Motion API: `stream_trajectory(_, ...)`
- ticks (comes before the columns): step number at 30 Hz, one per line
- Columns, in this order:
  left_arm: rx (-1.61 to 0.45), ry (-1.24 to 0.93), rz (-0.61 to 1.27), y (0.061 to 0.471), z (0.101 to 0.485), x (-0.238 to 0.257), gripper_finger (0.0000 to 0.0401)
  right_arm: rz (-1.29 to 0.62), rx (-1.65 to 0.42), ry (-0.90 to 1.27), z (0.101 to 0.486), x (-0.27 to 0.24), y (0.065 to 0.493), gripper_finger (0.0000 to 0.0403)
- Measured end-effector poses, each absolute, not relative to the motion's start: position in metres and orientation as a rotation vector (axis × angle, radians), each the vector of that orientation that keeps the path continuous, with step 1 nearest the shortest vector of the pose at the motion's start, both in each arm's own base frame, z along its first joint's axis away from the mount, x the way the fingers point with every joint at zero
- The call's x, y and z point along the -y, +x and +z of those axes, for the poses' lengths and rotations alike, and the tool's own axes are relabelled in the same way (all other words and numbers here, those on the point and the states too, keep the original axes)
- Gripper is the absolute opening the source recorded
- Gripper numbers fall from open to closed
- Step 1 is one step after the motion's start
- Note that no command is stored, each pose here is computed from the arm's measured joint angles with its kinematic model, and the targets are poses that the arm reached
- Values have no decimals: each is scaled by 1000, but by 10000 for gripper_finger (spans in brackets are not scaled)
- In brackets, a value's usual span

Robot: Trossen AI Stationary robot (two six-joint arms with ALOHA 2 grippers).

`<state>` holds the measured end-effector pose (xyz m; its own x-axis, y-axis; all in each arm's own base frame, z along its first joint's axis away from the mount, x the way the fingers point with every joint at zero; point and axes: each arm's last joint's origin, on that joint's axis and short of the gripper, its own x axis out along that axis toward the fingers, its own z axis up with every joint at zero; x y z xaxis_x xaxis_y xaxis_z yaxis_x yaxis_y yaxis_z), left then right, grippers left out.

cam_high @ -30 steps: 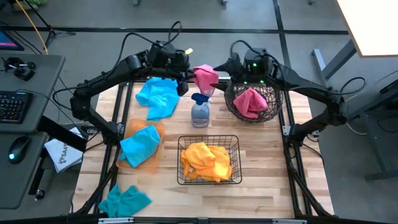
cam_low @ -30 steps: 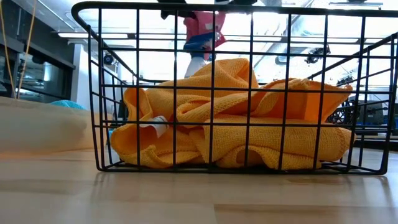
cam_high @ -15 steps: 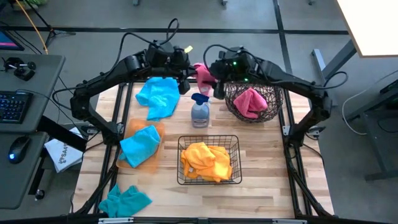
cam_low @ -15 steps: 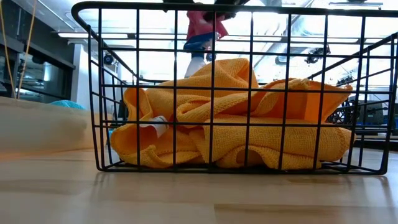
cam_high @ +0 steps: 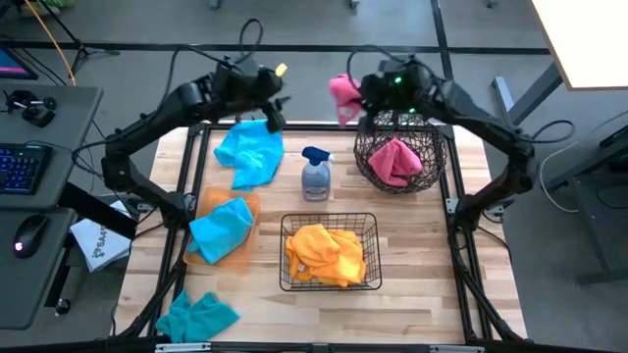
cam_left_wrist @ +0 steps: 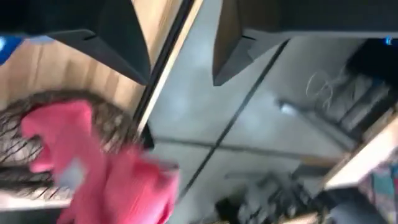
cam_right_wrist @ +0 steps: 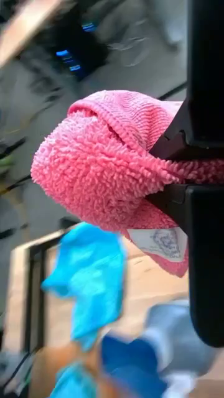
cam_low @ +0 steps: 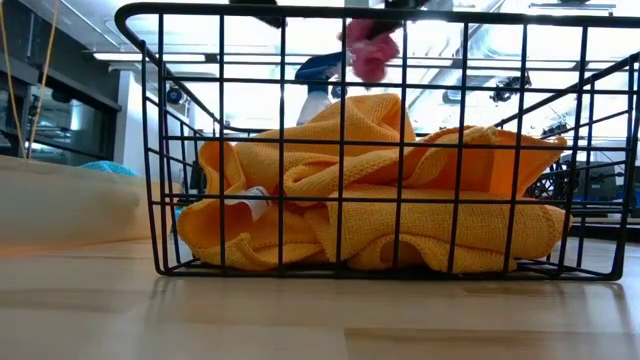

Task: Sort microfiber towel by color & place in baskets
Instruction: Put the pink microfiber towel into the basket

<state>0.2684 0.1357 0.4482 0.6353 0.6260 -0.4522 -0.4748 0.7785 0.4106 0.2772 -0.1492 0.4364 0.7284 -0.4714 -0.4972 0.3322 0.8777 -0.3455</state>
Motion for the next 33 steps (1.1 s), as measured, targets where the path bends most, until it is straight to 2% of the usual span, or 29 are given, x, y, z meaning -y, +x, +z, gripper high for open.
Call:
stream_trajectory(4,-634,96,634,246,444,-144,200,-534,-701,-134,434,162,243,3)
stream_trajectory(7,-615,-47,583,235,431,-149,215,-584,-768,-45,416,165,219,2)
stream_trajectory(11,-546,-141,562,229,409,-149,220,-669,-838,113,363,160,184,2)
stream_trajectory(16,-402,-227,521,230,386,-141,221,-808,-830,340,281,146,145,1)
stream_trajectory(21,-354,-268,535,234,371,-143,221,-909,-763,568,213,146,133,1)
stream_trajectory(24,-343,-268,547,234,370,-147,221,-973,-733,653,189,149,133,6)
stream_trajectory(28,-347,-271,561,230,372,-148,221,-1015,-785,759,181,151,133,44)
stream_trajectory(33,-366,-266,586,218,382,-149,221,-997,-877,755,204,152,135,152)
